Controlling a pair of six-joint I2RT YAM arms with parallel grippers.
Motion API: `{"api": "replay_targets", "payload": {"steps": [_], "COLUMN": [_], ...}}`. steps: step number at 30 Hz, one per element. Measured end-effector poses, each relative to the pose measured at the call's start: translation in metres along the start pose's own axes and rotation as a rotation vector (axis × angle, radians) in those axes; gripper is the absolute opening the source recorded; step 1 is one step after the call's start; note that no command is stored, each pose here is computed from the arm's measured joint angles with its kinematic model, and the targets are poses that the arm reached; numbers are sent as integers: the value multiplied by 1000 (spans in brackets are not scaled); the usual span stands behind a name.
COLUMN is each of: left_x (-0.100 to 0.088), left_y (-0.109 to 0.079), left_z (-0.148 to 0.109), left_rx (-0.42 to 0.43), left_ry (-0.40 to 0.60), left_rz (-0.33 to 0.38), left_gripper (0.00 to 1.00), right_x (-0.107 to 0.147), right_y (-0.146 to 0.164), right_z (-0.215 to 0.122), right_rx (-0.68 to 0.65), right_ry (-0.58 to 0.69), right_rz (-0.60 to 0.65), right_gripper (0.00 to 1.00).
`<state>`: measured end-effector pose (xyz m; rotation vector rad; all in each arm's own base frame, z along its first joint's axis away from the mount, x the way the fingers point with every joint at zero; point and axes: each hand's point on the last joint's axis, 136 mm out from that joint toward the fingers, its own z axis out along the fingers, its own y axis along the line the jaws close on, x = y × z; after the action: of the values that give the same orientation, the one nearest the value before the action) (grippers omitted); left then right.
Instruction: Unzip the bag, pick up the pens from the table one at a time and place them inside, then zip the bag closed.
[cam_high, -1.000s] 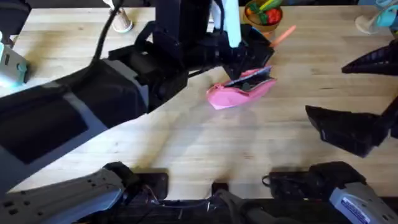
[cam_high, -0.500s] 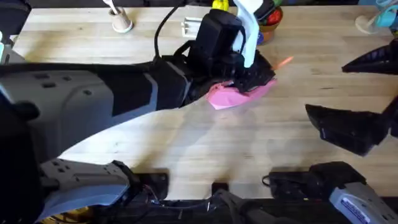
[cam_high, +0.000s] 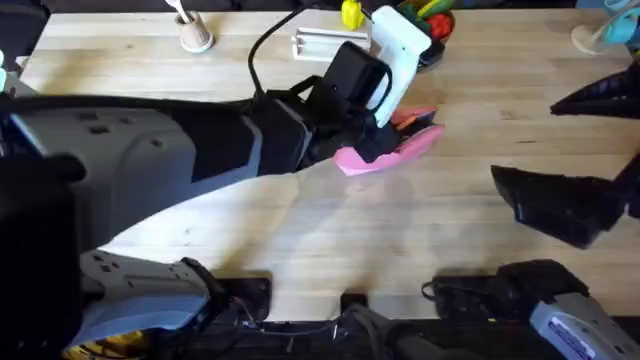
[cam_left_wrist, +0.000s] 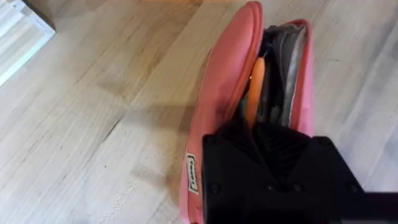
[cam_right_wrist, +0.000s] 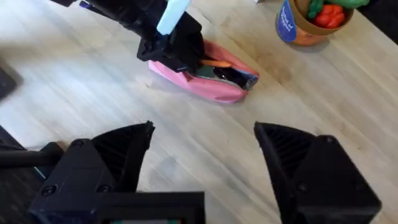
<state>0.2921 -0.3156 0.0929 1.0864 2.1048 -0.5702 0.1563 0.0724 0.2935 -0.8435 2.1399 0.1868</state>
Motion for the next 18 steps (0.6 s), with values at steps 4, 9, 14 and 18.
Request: {"api": "replay_targets", "payload": {"steps": [4,9,14,18], "left_x": [0,5,7,5], "left_y": [1,0,0,0], "left_z": [0,0,0,-3], "left_rx": [-9,-8,-8,-9], "left_ry": [5,26,35,31], "left_rz": [3,11,9,10], "left_gripper": [43,338,976,992], "right_x": [0,0,0,0], "right_y": [0,0,0,0], "right_z": [0,0,0,0], "right_rx": [0,0,0,0], "right_ry": [0,0,0,0], "right_rz": [0,4,15,19], "right_gripper": [994,994,994,994]}}
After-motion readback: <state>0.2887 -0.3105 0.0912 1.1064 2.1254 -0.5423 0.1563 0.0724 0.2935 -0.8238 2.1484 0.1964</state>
